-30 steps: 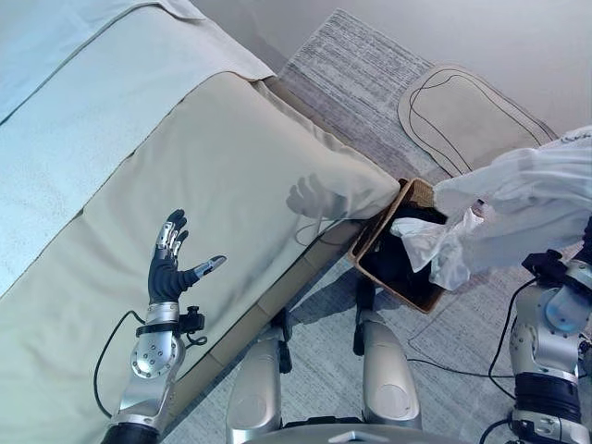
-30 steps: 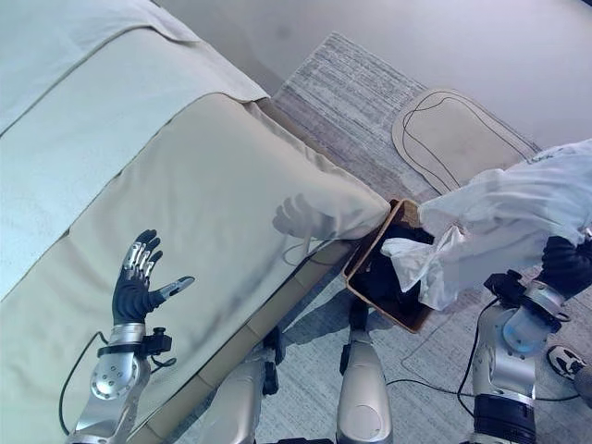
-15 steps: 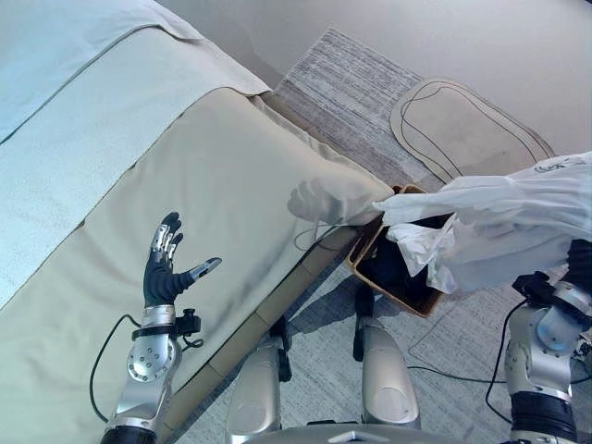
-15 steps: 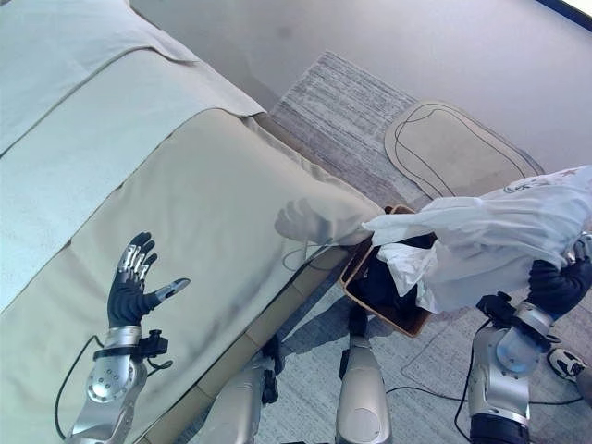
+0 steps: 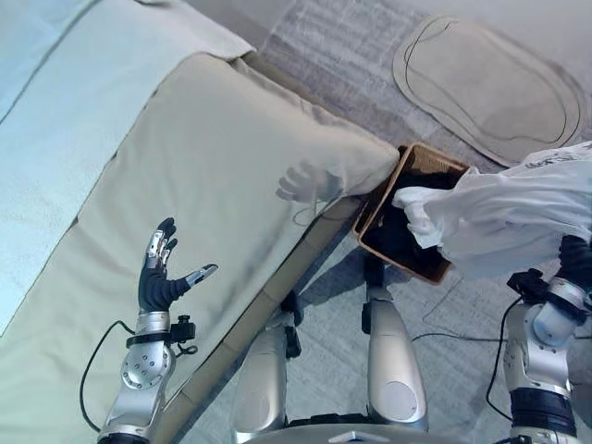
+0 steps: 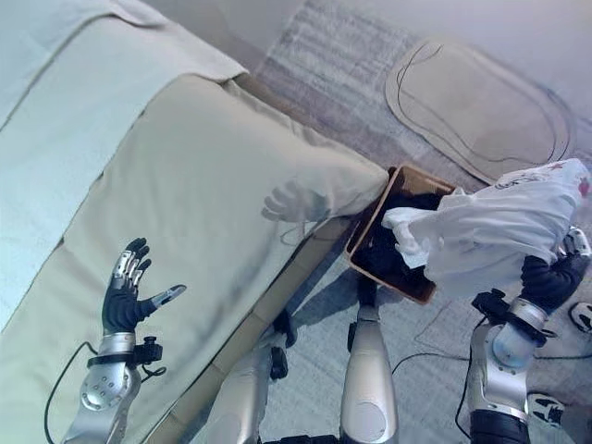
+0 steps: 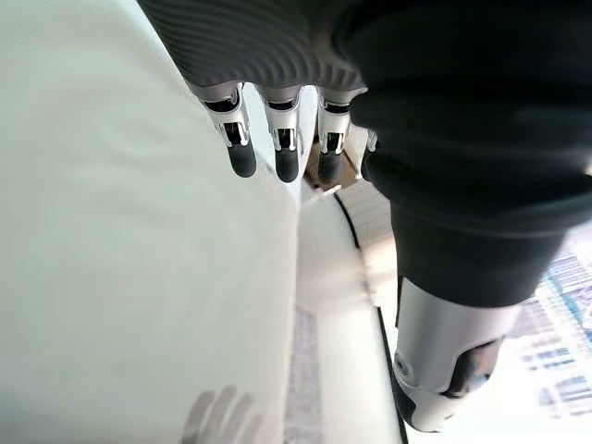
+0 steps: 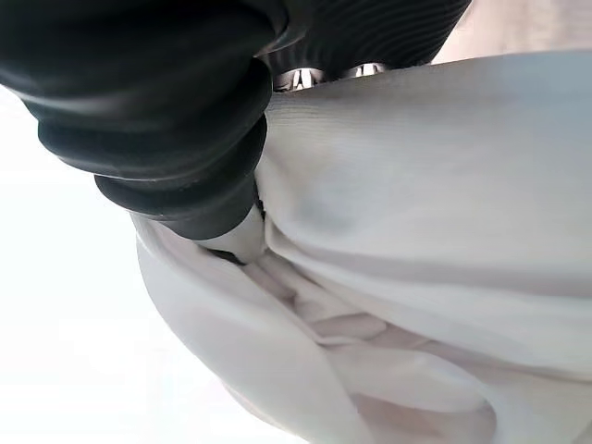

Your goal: Pick up clothes into the bucket

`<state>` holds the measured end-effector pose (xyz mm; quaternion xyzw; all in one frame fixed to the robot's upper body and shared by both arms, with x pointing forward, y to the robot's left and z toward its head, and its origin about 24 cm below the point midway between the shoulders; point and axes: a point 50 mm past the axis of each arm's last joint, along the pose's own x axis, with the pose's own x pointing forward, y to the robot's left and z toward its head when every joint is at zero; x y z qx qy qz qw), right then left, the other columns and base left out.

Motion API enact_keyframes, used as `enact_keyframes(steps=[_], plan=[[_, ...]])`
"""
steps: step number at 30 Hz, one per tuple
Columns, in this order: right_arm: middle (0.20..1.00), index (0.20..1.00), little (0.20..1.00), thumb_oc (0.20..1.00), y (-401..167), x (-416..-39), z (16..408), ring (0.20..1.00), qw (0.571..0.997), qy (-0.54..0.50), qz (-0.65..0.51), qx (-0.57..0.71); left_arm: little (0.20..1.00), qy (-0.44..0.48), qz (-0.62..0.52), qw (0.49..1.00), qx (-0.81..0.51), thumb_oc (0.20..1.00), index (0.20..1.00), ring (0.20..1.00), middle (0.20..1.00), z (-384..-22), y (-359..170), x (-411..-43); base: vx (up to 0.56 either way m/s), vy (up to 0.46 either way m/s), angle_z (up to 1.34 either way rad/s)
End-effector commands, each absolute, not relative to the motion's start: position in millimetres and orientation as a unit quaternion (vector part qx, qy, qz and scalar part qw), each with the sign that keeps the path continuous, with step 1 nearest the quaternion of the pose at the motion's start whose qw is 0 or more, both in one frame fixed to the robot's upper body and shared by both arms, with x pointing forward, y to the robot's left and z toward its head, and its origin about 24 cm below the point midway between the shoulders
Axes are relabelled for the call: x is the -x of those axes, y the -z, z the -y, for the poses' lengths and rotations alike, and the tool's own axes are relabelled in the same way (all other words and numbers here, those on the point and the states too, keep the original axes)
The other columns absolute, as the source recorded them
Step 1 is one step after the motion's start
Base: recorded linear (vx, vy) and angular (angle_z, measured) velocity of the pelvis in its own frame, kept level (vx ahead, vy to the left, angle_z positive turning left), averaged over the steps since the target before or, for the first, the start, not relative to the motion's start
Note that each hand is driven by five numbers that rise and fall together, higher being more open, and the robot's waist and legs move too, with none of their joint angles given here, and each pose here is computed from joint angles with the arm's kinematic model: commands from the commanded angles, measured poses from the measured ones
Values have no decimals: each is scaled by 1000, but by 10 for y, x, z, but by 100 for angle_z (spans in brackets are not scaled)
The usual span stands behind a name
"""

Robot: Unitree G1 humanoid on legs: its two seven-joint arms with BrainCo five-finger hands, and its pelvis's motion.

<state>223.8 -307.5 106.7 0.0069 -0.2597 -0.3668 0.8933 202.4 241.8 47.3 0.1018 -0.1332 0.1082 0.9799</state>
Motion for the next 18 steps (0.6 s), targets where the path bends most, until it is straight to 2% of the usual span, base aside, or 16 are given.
enact_keyframes(steps=[1, 11, 18], plan=[[200, 200, 200, 200, -1438, -2248, 3058, 200, 868, 351, 350, -9, 1000, -121, 189, 968, -113, 1000, 1000, 1000, 1000, -2551, -692, -1964, -59, -14, 4], [200, 200, 200, 200, -1192, -2695, 3083, 200, 887, 387, 253, -6, 1000, -112, 213, 967, -83, 1000, 1000, 1000, 1000, -2417, -760, -2021, -41, -17, 9], [200, 200, 200, 200, -1002, -2925, 3395, 200, 877, 454, 155, -23, 1000, -86, 211, 969, -93, 1000, 1000, 1000, 1000, -2347, -765, -2085, 12, -9, 19]])
